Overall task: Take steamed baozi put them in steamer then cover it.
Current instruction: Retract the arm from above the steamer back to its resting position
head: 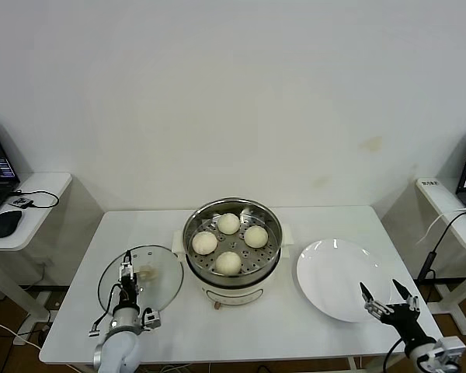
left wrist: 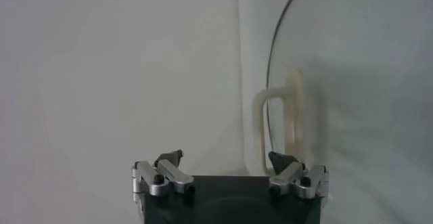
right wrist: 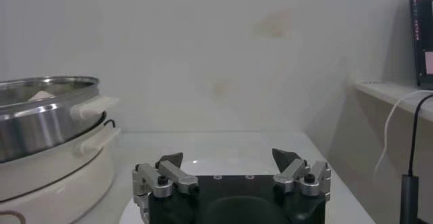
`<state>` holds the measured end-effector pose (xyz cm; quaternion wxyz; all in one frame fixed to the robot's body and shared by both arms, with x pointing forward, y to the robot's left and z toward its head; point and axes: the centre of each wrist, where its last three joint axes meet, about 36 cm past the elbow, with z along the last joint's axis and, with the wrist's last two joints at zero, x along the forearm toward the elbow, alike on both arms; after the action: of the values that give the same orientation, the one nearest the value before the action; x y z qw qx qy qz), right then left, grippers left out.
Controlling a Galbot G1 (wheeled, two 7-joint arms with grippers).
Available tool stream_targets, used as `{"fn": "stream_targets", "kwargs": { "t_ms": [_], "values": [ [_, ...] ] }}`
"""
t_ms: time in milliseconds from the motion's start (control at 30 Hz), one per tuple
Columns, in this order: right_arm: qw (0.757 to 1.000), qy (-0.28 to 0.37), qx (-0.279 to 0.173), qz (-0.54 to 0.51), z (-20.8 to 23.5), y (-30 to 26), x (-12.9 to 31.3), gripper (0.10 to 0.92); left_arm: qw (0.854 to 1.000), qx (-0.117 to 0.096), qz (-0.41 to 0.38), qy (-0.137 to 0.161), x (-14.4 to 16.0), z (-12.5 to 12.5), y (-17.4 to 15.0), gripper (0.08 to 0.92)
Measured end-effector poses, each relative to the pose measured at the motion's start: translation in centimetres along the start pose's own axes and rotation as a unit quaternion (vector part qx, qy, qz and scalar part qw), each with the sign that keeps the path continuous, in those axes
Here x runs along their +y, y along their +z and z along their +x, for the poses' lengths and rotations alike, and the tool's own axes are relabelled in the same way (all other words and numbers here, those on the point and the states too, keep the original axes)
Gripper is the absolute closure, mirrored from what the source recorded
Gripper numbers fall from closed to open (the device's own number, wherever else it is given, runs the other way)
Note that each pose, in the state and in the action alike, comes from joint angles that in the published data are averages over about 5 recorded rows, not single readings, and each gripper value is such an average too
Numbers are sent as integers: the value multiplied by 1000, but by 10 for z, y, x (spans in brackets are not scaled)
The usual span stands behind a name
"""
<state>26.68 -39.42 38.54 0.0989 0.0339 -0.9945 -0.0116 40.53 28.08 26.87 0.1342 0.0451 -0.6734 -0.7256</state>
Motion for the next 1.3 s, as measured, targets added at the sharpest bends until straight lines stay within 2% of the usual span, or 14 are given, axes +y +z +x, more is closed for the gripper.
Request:
{"fn": "stream_targets", "kwargs": {
  "t_ms": [267, 500, 600, 833, 1300],
  "values": [
    [1000, 0, 1, 3, 0, -1, -3, 200, 1000, 18, 15, -8, -1, -12, -3, 177],
    [1000, 1, 2, 1, -1, 1, -3, 200, 999, 18, 33, -13, -3, -19, -8, 189],
    [1000, 1, 2, 1, -1, 1, -3, 200, 999, 15, 36, -9, -8, -18, -9, 249],
    [1000, 3, 5, 1, 1, 3, -6, 200, 999, 8, 39, -6, -18, -14, -7, 457],
    [1000, 4, 4, 1, 1, 3, -6, 200, 999, 8, 41, -13, -24, -13, 1, 842]
  ]
}}
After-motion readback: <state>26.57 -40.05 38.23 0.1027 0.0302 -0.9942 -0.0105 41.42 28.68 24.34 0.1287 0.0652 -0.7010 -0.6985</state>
